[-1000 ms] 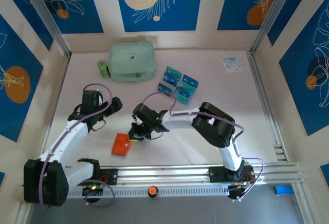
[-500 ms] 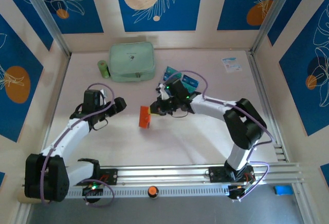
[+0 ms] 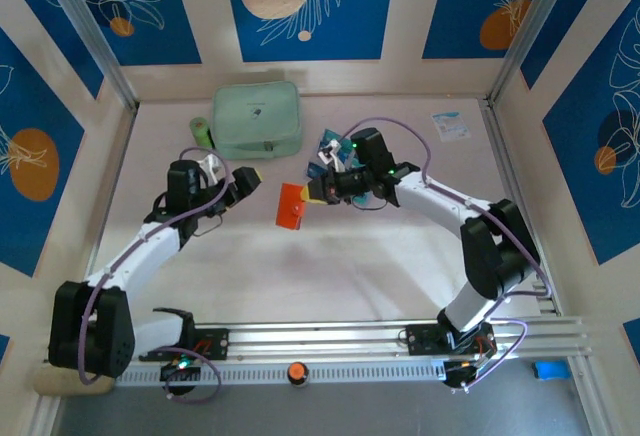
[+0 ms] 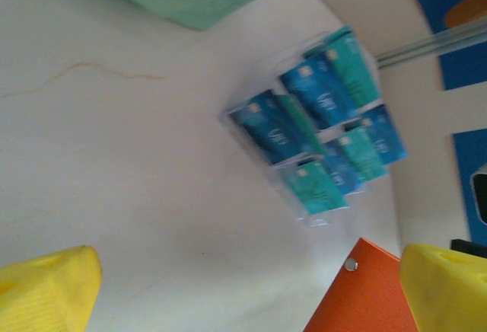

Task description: Put the credit cards into the card holder

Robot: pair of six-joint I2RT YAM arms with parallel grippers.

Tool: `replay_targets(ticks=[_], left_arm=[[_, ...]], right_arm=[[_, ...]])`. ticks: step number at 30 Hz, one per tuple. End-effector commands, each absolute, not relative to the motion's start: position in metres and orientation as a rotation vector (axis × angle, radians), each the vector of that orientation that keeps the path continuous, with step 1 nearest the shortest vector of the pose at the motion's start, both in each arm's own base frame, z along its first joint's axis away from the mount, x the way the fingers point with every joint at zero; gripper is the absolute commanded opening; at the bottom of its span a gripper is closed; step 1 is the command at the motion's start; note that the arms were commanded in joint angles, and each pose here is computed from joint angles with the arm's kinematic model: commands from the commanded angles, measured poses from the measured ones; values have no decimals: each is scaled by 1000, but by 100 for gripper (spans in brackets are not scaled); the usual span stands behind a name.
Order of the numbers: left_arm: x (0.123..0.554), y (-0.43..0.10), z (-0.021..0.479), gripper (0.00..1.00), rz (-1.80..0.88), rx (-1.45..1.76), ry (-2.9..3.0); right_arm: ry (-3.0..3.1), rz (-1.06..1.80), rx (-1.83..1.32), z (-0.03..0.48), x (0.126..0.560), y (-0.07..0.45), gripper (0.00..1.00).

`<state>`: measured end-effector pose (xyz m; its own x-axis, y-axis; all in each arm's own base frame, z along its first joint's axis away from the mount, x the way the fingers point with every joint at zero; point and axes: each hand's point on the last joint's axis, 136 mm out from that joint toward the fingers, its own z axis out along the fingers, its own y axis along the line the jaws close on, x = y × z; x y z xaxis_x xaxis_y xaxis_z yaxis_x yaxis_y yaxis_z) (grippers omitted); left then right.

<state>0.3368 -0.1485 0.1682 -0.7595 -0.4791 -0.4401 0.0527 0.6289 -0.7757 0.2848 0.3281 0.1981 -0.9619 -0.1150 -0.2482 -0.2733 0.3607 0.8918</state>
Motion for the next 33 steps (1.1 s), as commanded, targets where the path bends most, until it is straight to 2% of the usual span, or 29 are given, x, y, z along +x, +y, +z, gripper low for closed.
replay_targets(ticks=[1, 11, 21, 24, 33], left_arm=[[349, -177, 215, 100, -1249, -241, 2058], [355, -229, 253, 100, -1441, -149, 1886], [347, -252, 267, 100, -1519, -88, 1800], [345, -255, 270, 97, -1551, -70, 1775], [339, -261, 278, 63, -1622, -12, 1726]], right_arm=[[2331, 1782, -427, 253, 281, 326, 0], [2230, 1859, -406, 292, 287, 316, 0], [2236, 1866, -379, 286, 291, 316, 0], [2240, 1866, -362, 283, 294, 313, 0], [2254, 1867, -317, 272, 302, 306, 0]])
